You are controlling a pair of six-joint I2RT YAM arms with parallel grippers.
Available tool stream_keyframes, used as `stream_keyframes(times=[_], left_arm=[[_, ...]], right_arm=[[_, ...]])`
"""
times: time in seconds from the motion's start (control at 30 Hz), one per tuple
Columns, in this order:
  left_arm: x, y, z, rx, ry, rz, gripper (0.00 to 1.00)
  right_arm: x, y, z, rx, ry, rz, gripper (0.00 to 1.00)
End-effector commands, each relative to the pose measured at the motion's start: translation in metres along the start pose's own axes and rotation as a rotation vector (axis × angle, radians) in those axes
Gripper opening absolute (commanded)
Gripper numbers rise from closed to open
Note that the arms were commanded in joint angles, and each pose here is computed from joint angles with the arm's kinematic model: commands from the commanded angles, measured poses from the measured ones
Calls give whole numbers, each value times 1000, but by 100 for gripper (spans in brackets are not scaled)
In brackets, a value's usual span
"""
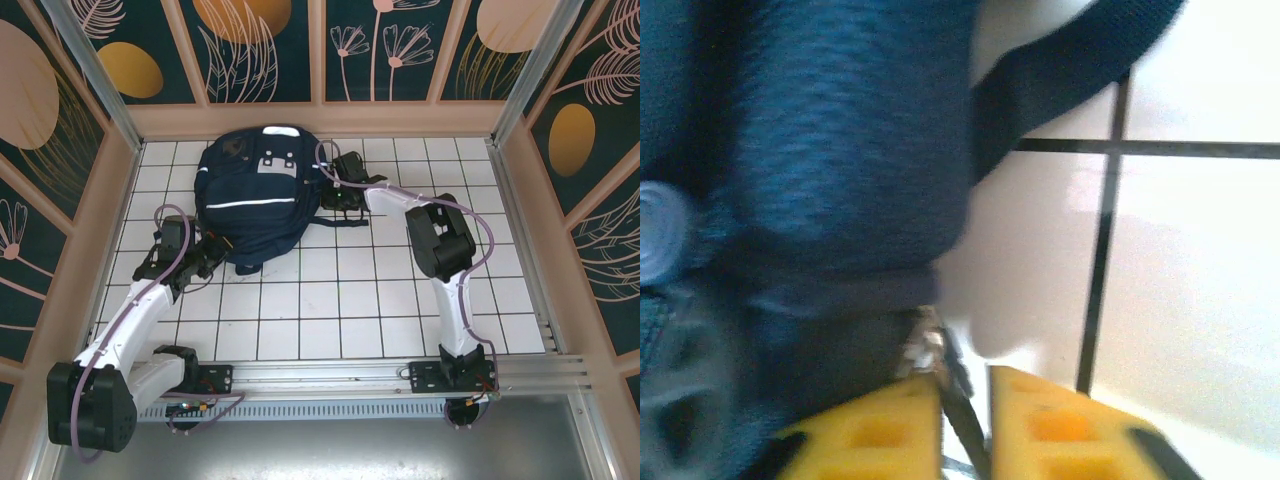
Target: Pack books, pencil case, and school supplies into a backpack
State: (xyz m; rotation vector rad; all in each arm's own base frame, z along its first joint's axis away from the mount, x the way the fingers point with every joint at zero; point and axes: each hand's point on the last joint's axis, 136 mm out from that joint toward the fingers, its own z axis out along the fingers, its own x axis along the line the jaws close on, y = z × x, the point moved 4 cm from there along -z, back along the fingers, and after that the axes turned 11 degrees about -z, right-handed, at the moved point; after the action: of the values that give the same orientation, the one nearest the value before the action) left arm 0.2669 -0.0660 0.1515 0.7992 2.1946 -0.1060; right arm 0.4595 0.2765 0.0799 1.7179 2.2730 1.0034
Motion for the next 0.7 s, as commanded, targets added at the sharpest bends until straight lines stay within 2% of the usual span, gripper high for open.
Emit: stream_keyframes(times=[0.0,0.03,0.13,0.37,0.53,0.67], left_arm=[[-3,15,-6,-64,-8,21,0],[-4,14,-5,-60,-17,16,0],[-5,11,2,-28,-40,4,0],[-30,-6,10,20,-132,39,0],[-62,-51,29,123,-184,63,0],[-96,-91,40,192,-235,109,0]], right_arm=[[-67,49,-43,-196,-196,135,38],[-65,49,-53,-204,-193,148,45],[-60,45,-86,-244,-195,165,52],[-57,24,-143,-295,-227,170,54],[-57,9,-166,-306,-246,162,54],[-61,5,-183,-330,-279,152,58]])
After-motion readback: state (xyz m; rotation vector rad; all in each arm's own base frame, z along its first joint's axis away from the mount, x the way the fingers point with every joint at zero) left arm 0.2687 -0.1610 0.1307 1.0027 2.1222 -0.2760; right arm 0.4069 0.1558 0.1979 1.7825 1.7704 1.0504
